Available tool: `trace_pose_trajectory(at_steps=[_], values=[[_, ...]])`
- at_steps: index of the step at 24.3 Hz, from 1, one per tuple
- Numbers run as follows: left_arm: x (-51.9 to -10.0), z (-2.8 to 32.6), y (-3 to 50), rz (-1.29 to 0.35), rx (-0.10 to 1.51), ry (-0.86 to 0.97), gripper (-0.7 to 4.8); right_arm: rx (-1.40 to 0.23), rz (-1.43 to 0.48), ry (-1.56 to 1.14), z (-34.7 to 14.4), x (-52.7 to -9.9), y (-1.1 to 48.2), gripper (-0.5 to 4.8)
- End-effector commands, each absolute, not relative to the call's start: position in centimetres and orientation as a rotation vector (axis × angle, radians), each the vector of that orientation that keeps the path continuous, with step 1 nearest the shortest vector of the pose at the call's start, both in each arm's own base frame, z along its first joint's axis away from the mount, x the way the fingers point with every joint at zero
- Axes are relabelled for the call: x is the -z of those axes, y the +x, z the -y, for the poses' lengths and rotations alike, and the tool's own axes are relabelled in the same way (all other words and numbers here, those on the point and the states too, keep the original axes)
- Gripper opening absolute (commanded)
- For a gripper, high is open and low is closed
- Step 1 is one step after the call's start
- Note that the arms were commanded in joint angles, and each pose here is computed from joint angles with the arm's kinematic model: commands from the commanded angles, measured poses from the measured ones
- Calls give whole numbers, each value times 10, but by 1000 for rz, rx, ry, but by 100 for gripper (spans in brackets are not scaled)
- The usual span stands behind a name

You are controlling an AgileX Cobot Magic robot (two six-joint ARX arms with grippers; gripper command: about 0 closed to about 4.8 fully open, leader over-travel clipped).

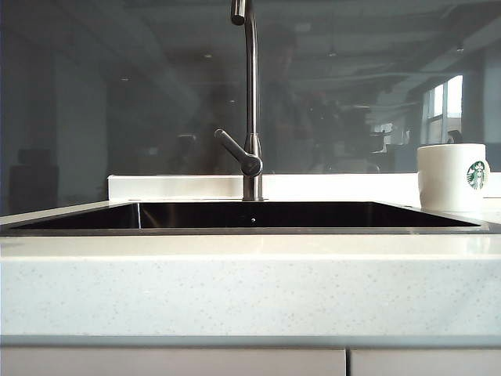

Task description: Pick up the mug next to the sink, go to the faucet to get some water, pour the water into the sink, and finally put the mug back to its place.

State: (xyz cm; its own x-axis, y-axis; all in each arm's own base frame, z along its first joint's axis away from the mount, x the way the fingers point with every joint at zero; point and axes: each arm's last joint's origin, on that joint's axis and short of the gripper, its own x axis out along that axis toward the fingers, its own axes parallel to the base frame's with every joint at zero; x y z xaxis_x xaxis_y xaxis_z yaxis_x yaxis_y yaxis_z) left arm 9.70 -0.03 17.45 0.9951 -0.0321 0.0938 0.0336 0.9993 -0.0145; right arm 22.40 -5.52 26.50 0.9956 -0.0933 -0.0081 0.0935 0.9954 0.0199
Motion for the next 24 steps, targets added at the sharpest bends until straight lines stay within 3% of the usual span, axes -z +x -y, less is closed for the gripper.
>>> trace_pose_trajectory(at_steps=[1,10,19,24], values=[[-176,0,97,104,31,-12,-3,136,-13,25,56,-266,223,-6],[-176,0,97,103,32,-12,-3,173,-110,-4,38,-275,150,-6],[-175,0,97,90,31,-13,-3,180,-11,-21,24,-183,98,-6],[-175,0,97,90,31,-13,-3,167,5,-16,20,-165,96,-6]])
